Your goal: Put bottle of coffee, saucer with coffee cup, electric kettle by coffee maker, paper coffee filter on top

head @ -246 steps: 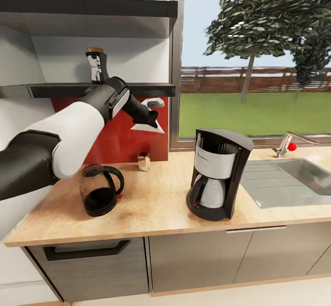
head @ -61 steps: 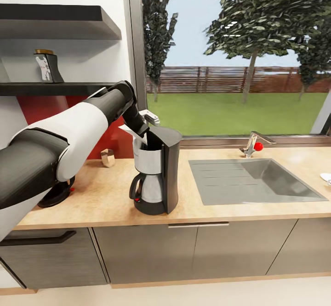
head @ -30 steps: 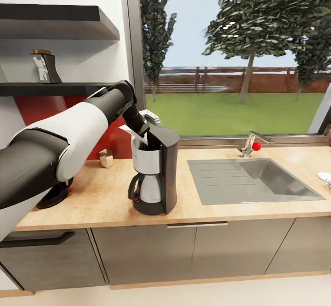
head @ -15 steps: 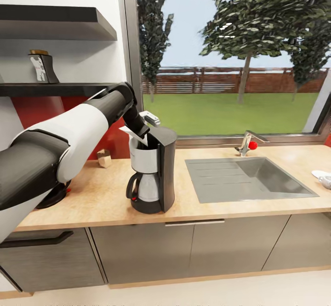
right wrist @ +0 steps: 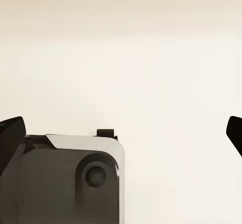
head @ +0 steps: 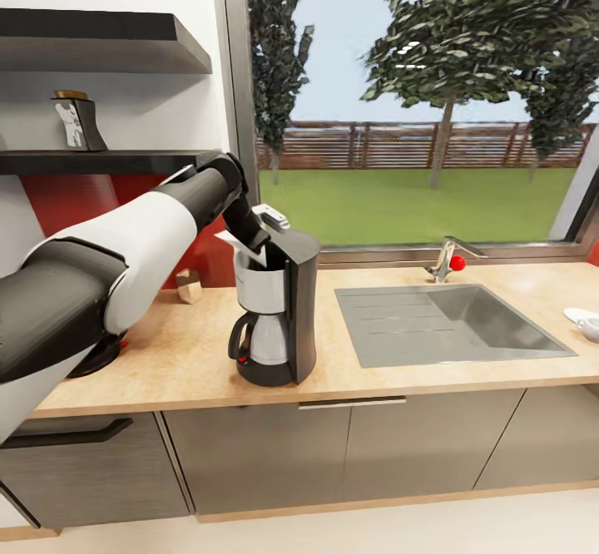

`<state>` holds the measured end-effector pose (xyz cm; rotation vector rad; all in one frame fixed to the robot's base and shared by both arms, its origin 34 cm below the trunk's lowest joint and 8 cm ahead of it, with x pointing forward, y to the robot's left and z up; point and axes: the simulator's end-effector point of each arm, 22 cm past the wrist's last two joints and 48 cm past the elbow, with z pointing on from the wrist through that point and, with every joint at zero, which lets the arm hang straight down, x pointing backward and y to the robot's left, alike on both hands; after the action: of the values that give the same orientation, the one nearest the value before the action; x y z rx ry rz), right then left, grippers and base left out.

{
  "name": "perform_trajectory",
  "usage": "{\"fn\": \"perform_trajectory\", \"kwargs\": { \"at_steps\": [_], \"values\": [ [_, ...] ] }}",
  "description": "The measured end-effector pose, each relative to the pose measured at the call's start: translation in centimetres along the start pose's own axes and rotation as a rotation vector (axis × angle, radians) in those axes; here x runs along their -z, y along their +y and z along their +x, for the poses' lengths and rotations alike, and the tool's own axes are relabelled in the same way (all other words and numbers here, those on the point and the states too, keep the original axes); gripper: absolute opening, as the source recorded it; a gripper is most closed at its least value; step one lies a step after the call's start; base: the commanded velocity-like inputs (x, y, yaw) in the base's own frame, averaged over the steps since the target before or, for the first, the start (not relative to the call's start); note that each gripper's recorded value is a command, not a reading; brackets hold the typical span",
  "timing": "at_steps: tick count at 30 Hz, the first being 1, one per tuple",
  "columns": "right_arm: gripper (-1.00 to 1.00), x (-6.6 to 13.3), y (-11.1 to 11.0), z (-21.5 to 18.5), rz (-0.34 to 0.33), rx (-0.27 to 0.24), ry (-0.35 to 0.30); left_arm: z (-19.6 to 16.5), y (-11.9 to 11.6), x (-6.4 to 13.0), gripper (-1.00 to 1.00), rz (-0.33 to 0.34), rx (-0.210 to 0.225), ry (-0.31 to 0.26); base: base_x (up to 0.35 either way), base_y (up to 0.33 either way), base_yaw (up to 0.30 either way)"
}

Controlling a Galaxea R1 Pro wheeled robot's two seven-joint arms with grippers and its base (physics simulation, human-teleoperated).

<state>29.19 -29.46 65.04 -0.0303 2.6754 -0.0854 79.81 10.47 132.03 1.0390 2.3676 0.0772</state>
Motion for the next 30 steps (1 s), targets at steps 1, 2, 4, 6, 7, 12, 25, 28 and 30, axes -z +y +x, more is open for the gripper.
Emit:
{"fn": "perform_trajectory", "kwargs": {
  "at_steps": [1,2,4,6,7,12,25,28,30],
  "values": [
    [1.0,0.0,0.0,0.0,0.0,0.0,0.0,0.1,0.0,-0.1,-1.0,-0.002,0.0,0.002,0.0,0.0,0.0],
    [1.0,0.0,0.0,0.0,0.0,0.0,0.0,0.2,0.1,-0.2,-1.0,-0.004,-0.001,0.004,0.0,0.0,0.0],
    [1.0,0.0,0.0,0.0,0.0,0.0,0.0,0.2,0.1,-0.2,-1.0,-0.008,-0.001,0.006,0.0,0.0,0.0],
    [1.0,0.0,0.0,0.0,0.0,0.0,0.0,0.3,0.2,-0.3,-1.0,-0.01,-0.001,0.008,0.0,0.0,0.0],
    [1.0,0.0,0.0,0.0,0.0,0.0,0.0,0.3,0.2,-0.3,-1.0,-0.011,-0.001,0.009,0.0,0.0,0.0],
    [1.0,0.0,0.1,0.0,-0.002,0.003,0.001,0.5,0.4,-0.4,-1.0,-0.021,-0.004,0.016,0.0,0.0,0.0],
    [1.0,0.0,0.1,0.1,-0.002,0.005,0.001,0.2,0.4,-0.7,-1.0,-0.046,-0.027,0.005,0.0,0.0,0.0],
    [1.0,0.0,0.1,0.1,-0.002,0.005,0.001,-0.1,0.4,-0.5,-1.0,-0.05,-0.031,-0.007,0.0,0.0,0.0],
    [1.0,0.0,0.1,0.1,-0.002,0.005,0.001,-0.2,0.4,-0.5,-1.0,-0.051,-0.032,-0.009,0.0,0.0,0.0]
  ]
}}
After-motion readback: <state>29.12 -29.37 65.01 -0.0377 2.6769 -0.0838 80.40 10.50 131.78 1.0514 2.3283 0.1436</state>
